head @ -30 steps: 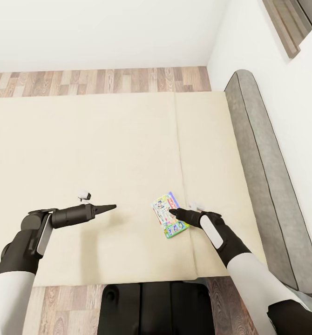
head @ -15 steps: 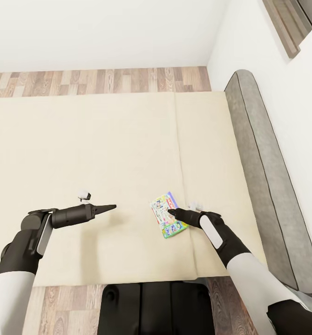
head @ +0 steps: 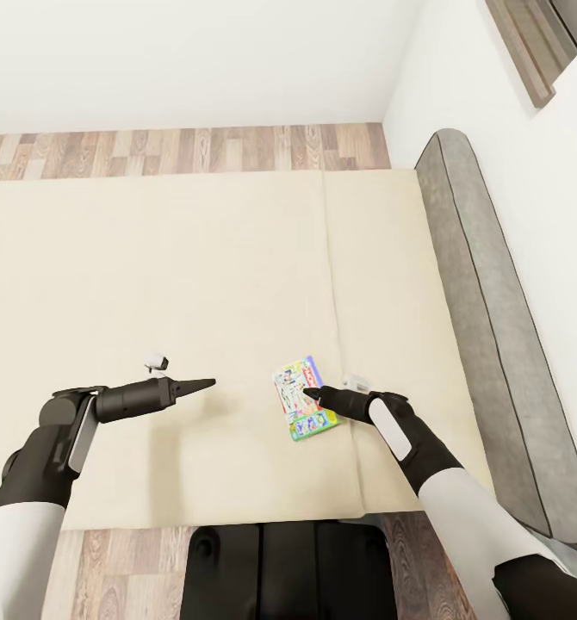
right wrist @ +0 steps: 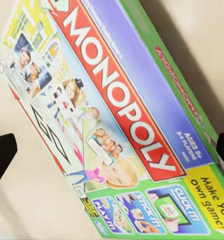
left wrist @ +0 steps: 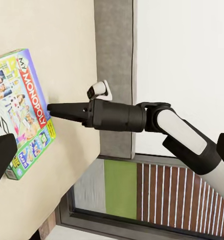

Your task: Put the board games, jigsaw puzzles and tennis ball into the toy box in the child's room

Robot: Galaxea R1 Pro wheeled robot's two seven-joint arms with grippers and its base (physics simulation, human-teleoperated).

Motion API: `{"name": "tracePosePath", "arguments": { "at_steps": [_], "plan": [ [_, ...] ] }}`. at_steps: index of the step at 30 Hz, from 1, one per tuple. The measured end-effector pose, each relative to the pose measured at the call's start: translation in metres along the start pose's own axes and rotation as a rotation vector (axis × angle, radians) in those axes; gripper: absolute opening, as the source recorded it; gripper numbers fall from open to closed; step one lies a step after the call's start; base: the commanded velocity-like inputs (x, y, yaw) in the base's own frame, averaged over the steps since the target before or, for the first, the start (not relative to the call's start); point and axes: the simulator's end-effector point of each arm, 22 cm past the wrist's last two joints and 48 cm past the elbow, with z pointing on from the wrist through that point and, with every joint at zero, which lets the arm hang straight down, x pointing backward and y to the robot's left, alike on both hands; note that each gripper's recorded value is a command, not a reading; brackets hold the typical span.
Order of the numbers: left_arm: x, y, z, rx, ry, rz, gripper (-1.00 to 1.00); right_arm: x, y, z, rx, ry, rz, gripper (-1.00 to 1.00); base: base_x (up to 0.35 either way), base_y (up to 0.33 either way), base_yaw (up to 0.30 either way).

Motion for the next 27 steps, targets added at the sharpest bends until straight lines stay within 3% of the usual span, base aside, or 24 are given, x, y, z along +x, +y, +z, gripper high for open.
{"name": "tracePosePath", "arguments": {
  "at_steps": [27],
  "plan": [
    [-0.0005, 0.0002, -0.0008, -0.001, -0.001, 0.0, 1.0, 0.0007, 0.0032, 0.0007, -0.009, 0.001, 0.001, 1.0, 0.0, 0.0, 0.0]
  ]
}}
